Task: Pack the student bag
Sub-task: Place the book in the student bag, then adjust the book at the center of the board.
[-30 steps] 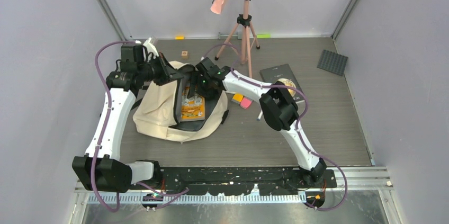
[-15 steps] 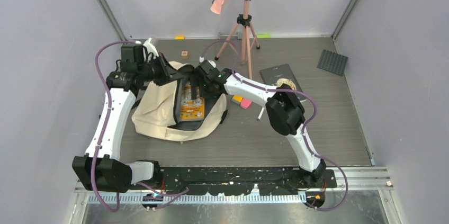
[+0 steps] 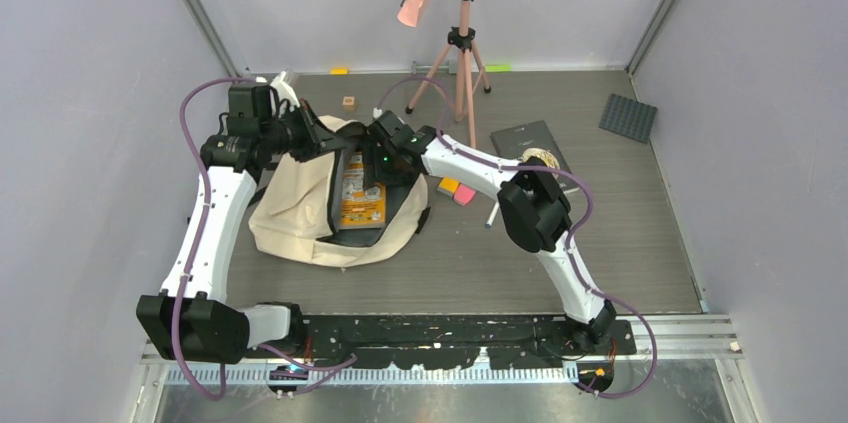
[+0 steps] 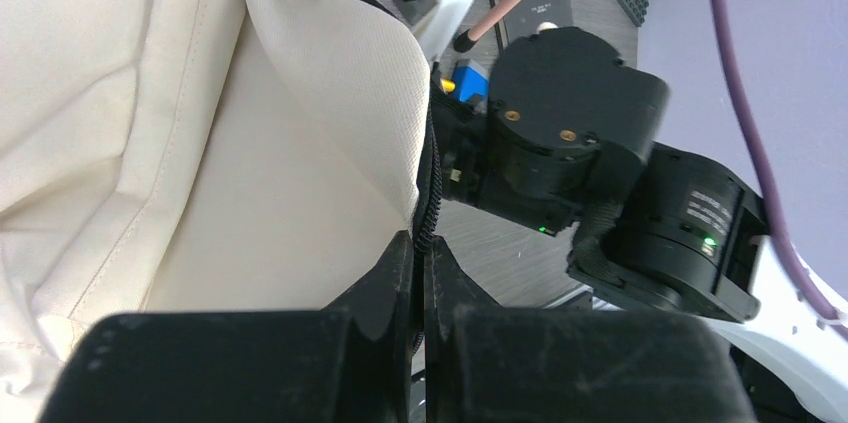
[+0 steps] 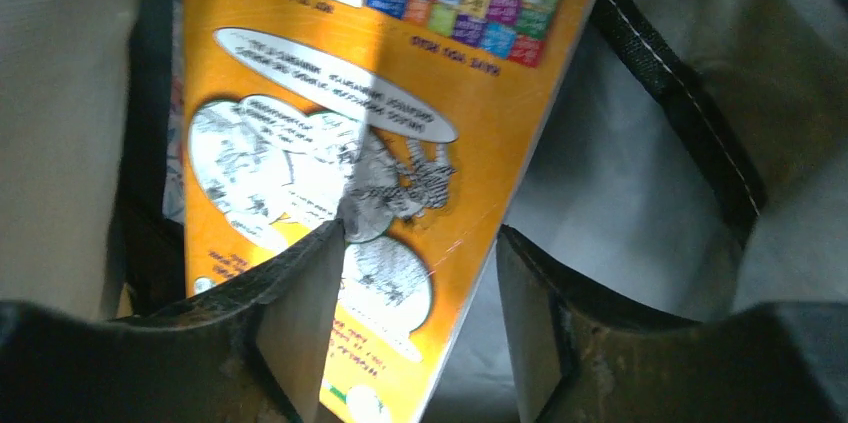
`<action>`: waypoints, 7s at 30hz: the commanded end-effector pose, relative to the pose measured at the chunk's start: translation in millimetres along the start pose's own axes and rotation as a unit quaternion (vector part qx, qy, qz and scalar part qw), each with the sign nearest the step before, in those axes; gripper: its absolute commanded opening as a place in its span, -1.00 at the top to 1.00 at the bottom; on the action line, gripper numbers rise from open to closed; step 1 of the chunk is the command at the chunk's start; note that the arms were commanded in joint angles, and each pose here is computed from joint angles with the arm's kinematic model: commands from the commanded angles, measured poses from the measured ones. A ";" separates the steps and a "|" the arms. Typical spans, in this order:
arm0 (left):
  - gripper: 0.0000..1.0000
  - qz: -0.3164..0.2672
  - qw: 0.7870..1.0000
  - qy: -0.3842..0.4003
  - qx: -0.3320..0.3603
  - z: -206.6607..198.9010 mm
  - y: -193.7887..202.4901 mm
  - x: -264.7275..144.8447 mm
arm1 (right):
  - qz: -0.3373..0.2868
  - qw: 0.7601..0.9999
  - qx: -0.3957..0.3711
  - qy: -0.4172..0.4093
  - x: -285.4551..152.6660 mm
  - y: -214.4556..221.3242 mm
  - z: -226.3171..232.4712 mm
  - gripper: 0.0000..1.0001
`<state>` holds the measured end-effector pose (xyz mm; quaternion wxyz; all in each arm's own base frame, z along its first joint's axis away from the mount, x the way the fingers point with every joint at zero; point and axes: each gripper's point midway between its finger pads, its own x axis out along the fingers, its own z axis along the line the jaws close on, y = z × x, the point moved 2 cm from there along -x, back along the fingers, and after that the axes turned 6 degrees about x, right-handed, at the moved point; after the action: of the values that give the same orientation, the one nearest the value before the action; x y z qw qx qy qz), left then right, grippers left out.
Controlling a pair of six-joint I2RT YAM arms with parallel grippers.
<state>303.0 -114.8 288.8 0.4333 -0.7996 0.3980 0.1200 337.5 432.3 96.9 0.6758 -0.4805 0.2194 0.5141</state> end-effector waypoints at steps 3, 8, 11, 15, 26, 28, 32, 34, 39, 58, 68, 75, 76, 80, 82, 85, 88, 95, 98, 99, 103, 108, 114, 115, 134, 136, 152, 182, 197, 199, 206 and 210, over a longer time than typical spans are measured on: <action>1.00 -0.034 0.999 0.024 0.026 -16.2 -14.4 -13.4 | 0.025 0.998 0.013 -0.058 8.7 0.6 26.4 -0.15; 1.00 -0.031 0.999 0.024 0.025 -15.8 -13.4 -12.3 | 0.028 0.996 0.016 -0.080 15.2 -0.2 40.2 0.02; 1.00 -0.030 0.999 0.024 0.023 -14.8 -14.0 -10.6 | 0.029 0.996 0.007 -0.081 19.6 3.4 45.5 0.03; 1.00 -0.031 0.999 0.025 0.025 -15.6 -15.1 -10.8 | 0.032 0.997 -0.006 -0.071 21.8 4.0 43.5 -0.10; 1.00 -0.043 0.999 0.004 0.032 -12.2 -18.8 -15.1 | -0.045 0.988 -0.122 -0.079 -91.3 -29.7 40.5 -0.66; 1.00 -0.046 0.999 0.001 0.028 -9.9 -18.6 -13.5 | -0.056 0.987 -0.140 -0.052 -116.3 -27.3 24.5 -0.72; 1.00 -0.045 0.999 0.003 0.022 -7.6 -17.5 -8.9 | -0.103 0.982 -0.159 0.012 -180.7 -37.1 -13.3 -0.84; 1.00 -0.042 0.999 0.002 0.022 -5.6 -16.4 -6.2 | -0.111 0.981 -0.153 0.050 -201.7 -42.8 -42.8 -0.87; 1.00 -0.032 0.999 -0.005 0.019 2.4 -13.1 2.6 | -0.114 0.977 -0.102 0.147 -234.9 -62.7 -136.5 -0.90; 1.00 -0.027 0.999 0.004 0.020 8.1 -13.7 17.5 | 0.006 0.938 -0.126 0.323 -139.3 -63.3 -298.7 -0.82; 1.00 -0.022 1.000 -0.003 0.019 12.2 -7.2 16.9 | 0.038 0.924 -0.155 0.348 -109.1 -62.3 -320.2 -0.72; 1.00 -0.011 0.999 -0.013 0.028 15.2 -1.5 12.5 | 0.040 0.911 -0.158 0.379 -104.2 -55.3 -338.5 -0.34; 1.00 -0.009 0.999 -0.014 0.029 15.2 -0.9 12.1 | 0.043 0.912 -0.158 0.377 -103.1 -53.1 -339.1 -0.26; 1.00 -0.008 0.999 -0.013 0.035 13.7 -0.2 9.2 | 0.042 0.918 -0.157 0.362 -101.4 -48.8 -336.5 0.23; 1.00 -0.007 0.999 -0.014 0.036 14.0 0.5 8.5 | 0.038 0.922 -0.155 0.353 -102.7 -48.1 -333.2 0.49; 1.00 -0.004 0.999 -0.014 0.036 14.2 2.9 7.4 | 0.027 0.928 -0.147 0.342 -109.2 -49.3 -326.4 0.79; 1.00 -0.004 0.999 -0.014 0.037 14.8 5.4 6.3 | 0.021 0.932 -0.135 0.336 -115.3 -45.6 -322.3 0.96; 1.00 0.006 0.998 -0.013 0.057 21.0 15.1 8.5 | -0.016 0.940 -0.069 0.333 -138.5 -40.0 -308.6 0.99; 1.00 0.027 0.997 -0.042 0.056 37.6 27.1 13.9 | -0.055 0.943 -0.043 0.325 -159.5 -52.9 -297.9 0.45; 0.93 0.035 0.997 -0.053 0.052 42.2 30.8 14.2 | -0.067 0.943 -0.039 0.323 -165.2 -60.6 -295.0 0.32; 0.32 0.033 0.996 -0.057 0.055 43.0 31.6 12.2 | -0.091 0.941 -0.008 0.324 -186.2 -83.7 -307.0 -0.34; -0.47 0.002 0.997 0.019 0.077 10.4 15.1 4.0 | -0.090 0.941 0.017 0.325 -186.2 -111.3 -336.0 -0.66; -0.62 -0.034 0.994 0.063 0.083 -17.1 -3.4 -9.9 | -0.095 0.936 0.060 0.334 -172.0 -151.5 -372.6 -0.70; -0.65 -0.040 0.994 0.063 0.084 -18.5 -5.5 -11.6 | -0.083 0.936 0.068 0.335 -161.1 -150.1 -378.9 -0.71; -0.74 -0.035 0.998 0.031 0.053 -2.7 4.2 -4.1 | -0.061 0.930 0.159 0.324 -95.5 -169.9 -416.5 -0.69; -0.74 -0.032 0.998 0.030 0.052 -1.8 5.0 -3.0 | -0.047 0.929 0.168 0.327 -93.3 -159.8 -417.6 -0.64; -0.72 0.001 0.998 0.040 0.056 2.4 18.1 5.3 | 0.004 0.892 0.297 0.340 -123.9 -46.7 -386.8 -0.44; -0.77 -0.023 0.998 0.020 0.057 2.9 46.7 -22.8 | -0.061 0.856 0.347 0.377 -232.5 -54.8 -481.5 -0.93; -0.80 -0.023 0.998 0.004 0.058 7.8 56.1 -30.2 | -0.024 0.837 0.449 0.313 -195.4 -15.8 -509.5 -0.82; -0.80 -0.023 0.998 0.005 0.059 7.5 55.2 -29.7 | -0.020 0.838 0.461 0.291 -186.9 -10.0 -501.1 -0.78; -0.79 -0.020 0.998 0.007 0.055 8.8 54.9 -25.0 | -0.010 0.846 0.465 0.262 -175.9 7.0 -465.6 -0.66; -0.79 -0.022 0.998 0.012 0.050 7.8 52.0 -21.7 | 0.000 0.850 0.457 0.260 -172.1 20.2 -435.0 -0.56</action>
<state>245.7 -109.6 258.8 0.4725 -0.7819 0.3947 0.0979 369.9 -88.6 39.6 0.7451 -0.2819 0.5859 0.1484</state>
